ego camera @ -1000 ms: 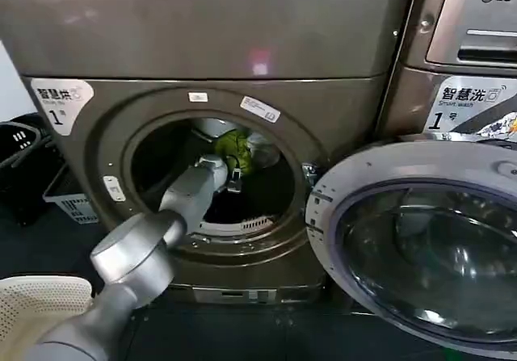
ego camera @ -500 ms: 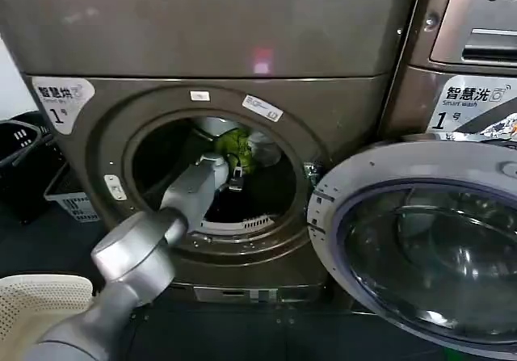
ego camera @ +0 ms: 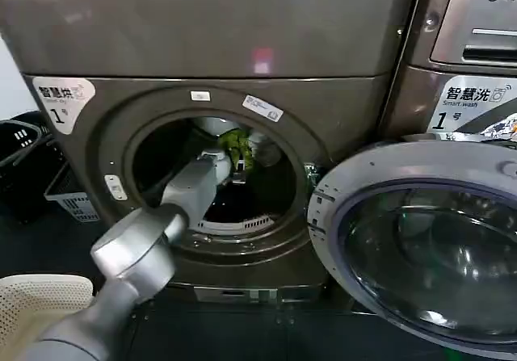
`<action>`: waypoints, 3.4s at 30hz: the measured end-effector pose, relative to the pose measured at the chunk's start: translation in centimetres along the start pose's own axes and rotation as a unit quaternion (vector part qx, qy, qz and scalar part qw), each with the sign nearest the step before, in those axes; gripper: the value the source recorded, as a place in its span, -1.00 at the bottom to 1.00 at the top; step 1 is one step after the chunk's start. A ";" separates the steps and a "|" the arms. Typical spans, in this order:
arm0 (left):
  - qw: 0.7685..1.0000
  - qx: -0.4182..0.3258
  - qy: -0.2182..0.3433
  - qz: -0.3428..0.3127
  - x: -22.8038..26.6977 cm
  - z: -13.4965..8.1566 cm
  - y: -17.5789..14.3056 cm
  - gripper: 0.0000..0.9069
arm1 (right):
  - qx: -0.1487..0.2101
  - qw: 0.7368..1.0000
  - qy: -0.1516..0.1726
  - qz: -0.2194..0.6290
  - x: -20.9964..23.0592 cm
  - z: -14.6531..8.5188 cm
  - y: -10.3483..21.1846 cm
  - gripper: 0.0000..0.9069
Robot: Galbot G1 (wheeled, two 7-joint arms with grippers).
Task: Grasp the clothes from the dryer.
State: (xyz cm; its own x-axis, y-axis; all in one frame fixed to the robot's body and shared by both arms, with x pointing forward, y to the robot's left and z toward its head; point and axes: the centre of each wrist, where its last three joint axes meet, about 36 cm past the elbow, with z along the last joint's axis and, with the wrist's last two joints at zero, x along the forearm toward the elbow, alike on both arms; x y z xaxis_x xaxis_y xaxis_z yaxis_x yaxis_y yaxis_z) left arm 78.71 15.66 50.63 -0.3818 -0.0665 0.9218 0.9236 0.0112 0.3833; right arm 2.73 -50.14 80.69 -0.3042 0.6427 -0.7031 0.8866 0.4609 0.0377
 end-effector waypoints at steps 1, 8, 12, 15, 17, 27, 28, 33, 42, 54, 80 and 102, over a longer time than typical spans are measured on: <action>1.000 0.005 -0.005 -0.003 0.0 -0.1 0.0 -1.00 | 0.000 1.000 0.000 0.000 0.0 0.0 0.1 1.00; 0.996 0.063 -0.050 -0.027 -0.2 -0.2 -0.3 -1.00 | -0.005 1.000 0.002 -0.005 0.1 0.5 0.5 1.00; 0.990 0.105 -0.085 -0.050 -0.1 -0.1 -0.5 -1.00 | -0.007 1.000 0.002 -0.007 0.1 0.7 0.7 1.00; 0.982 0.135 -0.111 -0.071 -0.1 -0.3 -0.7 -1.00 | -0.008 1.000 0.002 -0.010 0.2 0.8 1.0 1.00; 0.976 0.155 -0.127 -0.083 -0.2 -0.2 -0.9 -1.00 | -0.009 1.000 0.001 -0.013 0.2 1.0 1.2 1.00; 0.931 0.253 -0.210 -0.159 -1.3 0.3 -2.7 -1.00 | -0.008 1.000 0.002 -0.022 0.0 1.2 1.7 1.00; 0.925 0.263 -0.219 -0.166 -1.4 0.2 -3.0 -1.00 | -0.008 1.000 0.002 -0.022 0.0 1.2 1.7 1.00; 0.889 0.314 -0.258 -0.209 -2.0 0.2 -4.2 -1.00 | -0.008 1.000 0.003 -0.024 0.0 1.3 1.7 1.00; 0.795 0.422 -0.332 -0.283 -2.3 -1.1 -6.4 -1.00 | -0.009 1.000 0.002 -0.026 -0.1 1.4 1.8 1.00; 0.639 0.530 -0.403 -0.386 -1.4 -1.7 -8.0 -1.00 | -0.008 1.000 -0.002 -0.022 -0.3 1.3 1.4 1.00; 0.535 0.588 -0.406 -0.449 -1.5 -1.8 -8.3 -1.00 | -0.005 1.000 -0.007 -0.024 -0.6 1.0 1.0 1.00; 0.539 0.586 -0.401 -0.454 -2.0 -2.0 -8.6 -1.00 | 0.005 1.000 -0.003 -0.002 -1.0 1.0 0.3 1.00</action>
State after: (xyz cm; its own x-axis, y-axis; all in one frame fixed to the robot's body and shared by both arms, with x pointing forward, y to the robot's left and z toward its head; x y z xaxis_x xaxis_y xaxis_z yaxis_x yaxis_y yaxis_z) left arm 71.56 13.72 45.41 -0.9836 -0.1280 -0.1274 -0.1338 0.9903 0.0380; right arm 3.66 -51.19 80.70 -0.3051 0.6377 -0.7073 0.8892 0.4566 0.0281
